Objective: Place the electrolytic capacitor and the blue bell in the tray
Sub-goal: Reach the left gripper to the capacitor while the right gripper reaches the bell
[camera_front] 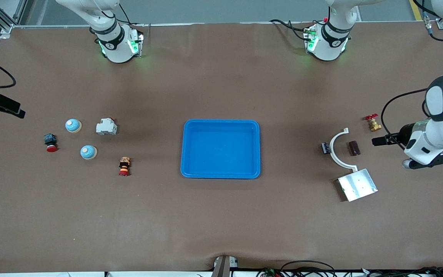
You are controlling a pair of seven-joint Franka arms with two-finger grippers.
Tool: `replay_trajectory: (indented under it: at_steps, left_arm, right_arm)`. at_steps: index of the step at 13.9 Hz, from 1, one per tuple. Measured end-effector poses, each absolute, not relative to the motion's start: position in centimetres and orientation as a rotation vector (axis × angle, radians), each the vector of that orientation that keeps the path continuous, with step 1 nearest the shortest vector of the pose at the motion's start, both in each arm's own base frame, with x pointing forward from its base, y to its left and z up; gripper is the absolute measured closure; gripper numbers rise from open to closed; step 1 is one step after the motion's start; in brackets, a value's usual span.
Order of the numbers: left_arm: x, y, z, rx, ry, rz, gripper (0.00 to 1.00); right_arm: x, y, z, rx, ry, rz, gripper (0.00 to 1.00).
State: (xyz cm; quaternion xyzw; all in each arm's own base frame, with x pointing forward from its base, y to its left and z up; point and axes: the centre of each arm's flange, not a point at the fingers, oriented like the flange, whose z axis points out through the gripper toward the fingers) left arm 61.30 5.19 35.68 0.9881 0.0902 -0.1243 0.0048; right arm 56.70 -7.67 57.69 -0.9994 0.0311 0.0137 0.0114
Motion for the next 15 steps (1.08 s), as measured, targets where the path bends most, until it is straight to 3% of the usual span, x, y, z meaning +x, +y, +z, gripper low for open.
replay_trajectory:
  at_steps: [6,15]
  left_arm:
    - [61.3,5.6,28.7,3.087,0.331,-0.413,0.0]
    - [58.2,4.7,21.1,3.093,0.391,-0.345,0.0]
  right_arm:
    - [53.9,-9.8,51.6,-3.11,0.06,0.091,0.0]
    - [49.3,-11.0,40.2,-3.118,-0.005,0.076,0.0]
